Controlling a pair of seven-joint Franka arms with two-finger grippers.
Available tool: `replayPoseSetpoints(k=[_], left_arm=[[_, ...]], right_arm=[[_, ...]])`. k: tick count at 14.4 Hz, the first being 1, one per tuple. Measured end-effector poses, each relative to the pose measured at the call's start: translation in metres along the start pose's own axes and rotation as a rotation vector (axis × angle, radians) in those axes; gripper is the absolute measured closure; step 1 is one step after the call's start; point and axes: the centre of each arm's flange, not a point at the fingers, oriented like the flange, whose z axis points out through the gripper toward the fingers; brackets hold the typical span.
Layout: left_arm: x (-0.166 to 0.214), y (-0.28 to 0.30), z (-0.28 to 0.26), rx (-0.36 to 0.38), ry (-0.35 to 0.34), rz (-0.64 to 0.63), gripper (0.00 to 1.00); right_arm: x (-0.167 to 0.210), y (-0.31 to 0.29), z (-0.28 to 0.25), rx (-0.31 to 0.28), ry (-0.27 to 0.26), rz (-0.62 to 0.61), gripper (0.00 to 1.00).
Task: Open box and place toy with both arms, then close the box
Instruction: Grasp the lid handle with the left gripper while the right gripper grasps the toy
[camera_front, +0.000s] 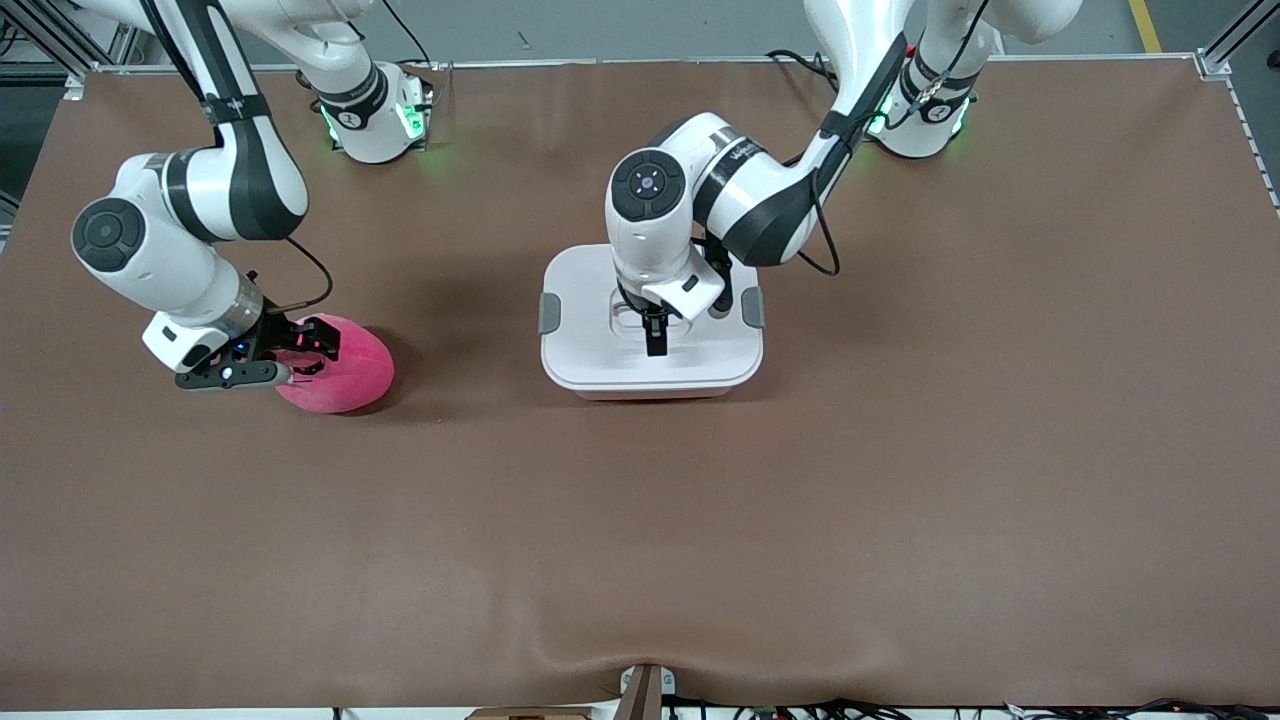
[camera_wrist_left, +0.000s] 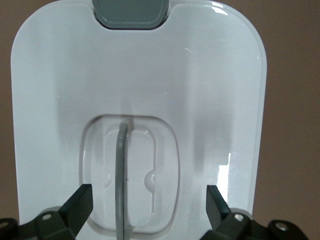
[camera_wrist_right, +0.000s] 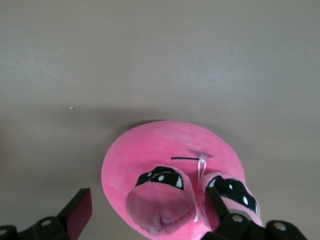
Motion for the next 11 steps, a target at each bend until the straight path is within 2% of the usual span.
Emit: replayPoseSetpoints(k=[3,5,10,11], left_arm=[[0.001,-0.005,0.014,0.007,0.009,0.004,0.0],[-0.001,-0.009,0.019,0.004,0.007,0.01,0.04],[-0.008,-0.017,0.021,-0.003,0.001,0.025,0.53],[-0.008,-0.017,0.02,-0.004,0.0,0.025,0.53]], right_arm=[[0.0,0.0,0.001,-0.001,-0.001,-0.005,0.0],[0.0,0.0,0.002,-0.009,-0.004,-0.013,0.0],[0.0,0.001,0.015,-0.023,-0.028,-0.025,0.0],[0.0,0.001,0.016,-0.024,-0.03,-0.026,0.0]])
